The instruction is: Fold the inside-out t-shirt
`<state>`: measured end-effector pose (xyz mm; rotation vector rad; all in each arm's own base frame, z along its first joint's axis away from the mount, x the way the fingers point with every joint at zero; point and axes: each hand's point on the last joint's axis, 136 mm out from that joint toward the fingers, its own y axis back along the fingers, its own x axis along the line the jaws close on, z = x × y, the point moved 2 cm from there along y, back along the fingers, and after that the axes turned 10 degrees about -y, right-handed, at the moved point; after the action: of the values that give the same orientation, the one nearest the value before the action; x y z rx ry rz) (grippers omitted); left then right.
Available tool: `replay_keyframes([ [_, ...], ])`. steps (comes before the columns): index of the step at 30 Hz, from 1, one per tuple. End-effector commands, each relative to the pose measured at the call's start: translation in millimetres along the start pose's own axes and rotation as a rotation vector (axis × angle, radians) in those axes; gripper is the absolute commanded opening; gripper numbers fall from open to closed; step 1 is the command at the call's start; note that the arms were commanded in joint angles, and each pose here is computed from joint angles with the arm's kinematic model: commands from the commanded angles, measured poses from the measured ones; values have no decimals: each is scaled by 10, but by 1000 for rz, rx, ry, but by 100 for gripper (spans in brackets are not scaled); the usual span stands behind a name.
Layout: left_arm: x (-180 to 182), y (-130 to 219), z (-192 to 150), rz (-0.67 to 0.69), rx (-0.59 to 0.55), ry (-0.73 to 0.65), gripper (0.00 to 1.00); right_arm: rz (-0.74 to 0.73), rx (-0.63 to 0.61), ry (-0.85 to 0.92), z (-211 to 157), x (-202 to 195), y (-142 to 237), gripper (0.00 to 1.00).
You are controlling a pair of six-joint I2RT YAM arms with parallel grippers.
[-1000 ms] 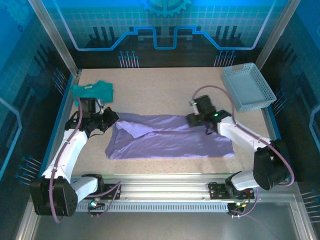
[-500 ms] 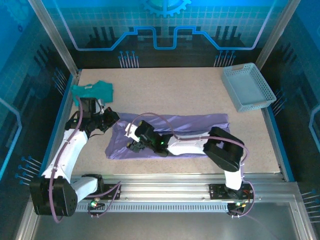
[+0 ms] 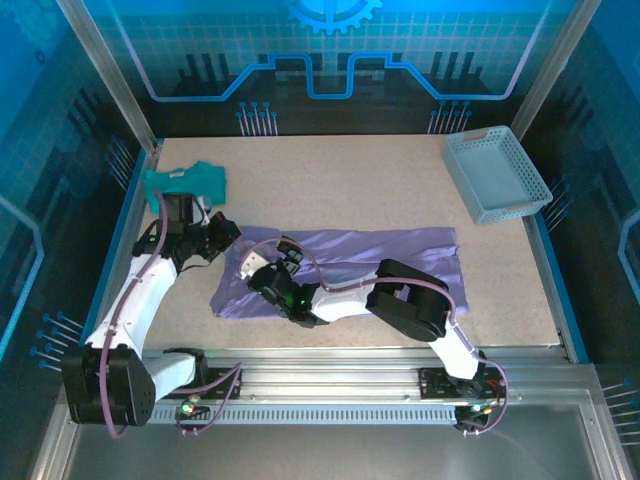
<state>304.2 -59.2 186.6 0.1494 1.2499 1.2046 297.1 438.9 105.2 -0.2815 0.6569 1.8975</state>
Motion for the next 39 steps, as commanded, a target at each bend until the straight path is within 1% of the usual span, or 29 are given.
replay_keyframes([
  [1, -10, -22, -10, -22, 7, 19, 0, -118, -39, -13, 109, -132, 63, 98],
  [5, 8, -30, -3, -17, 5, 23, 0, -146, -29, 10, 83, -205, 98, 93],
  [9, 38, -49, -18, -8, 11, 28, 0, -130, -11, 18, 79, -273, 204, 86],
  [16, 139, -41, -76, 41, 14, 20, 0, -60, 45, 42, -16, -375, 399, 62],
  [18, 165, -46, -97, 48, 15, 21, 0, -30, 60, 51, -57, -382, 432, 51],
  [22, 216, -60, -149, 60, 24, 26, 0, 44, 76, 72, -117, -361, 475, 35],
  [26, 287, -81, -236, 72, 38, 39, 0, 142, 73, 81, -127, -290, 518, 13],
  [27, 308, -89, -269, 74, 45, 45, 0, 163, 91, 99, -184, -285, 528, 7],
  [28, 322, -92, -293, 75, 48, 49, 0, 186, 93, 102, -192, -268, 546, 2],
  [29, 339, -95, -331, 75, 55, 56, 0, 214, 98, 110, -208, -251, 573, 0],
  [31, 378, -103, -418, 78, 75, 69, 0, 264, 107, 121, -245, -225, 625, 0],
  [36, 545, -108, -738, 105, 121, 106, 0, 469, 172, 122, -459, -81, 801, 0],
  [38, 630, -136, -864, 114, 136, 128, 1, 557, 209, 118, -564, -6, 858, 5],
  [39, 668, -147, -905, 120, 137, 133, 4, 603, 229, 122, -612, 34, 896, 9],
])
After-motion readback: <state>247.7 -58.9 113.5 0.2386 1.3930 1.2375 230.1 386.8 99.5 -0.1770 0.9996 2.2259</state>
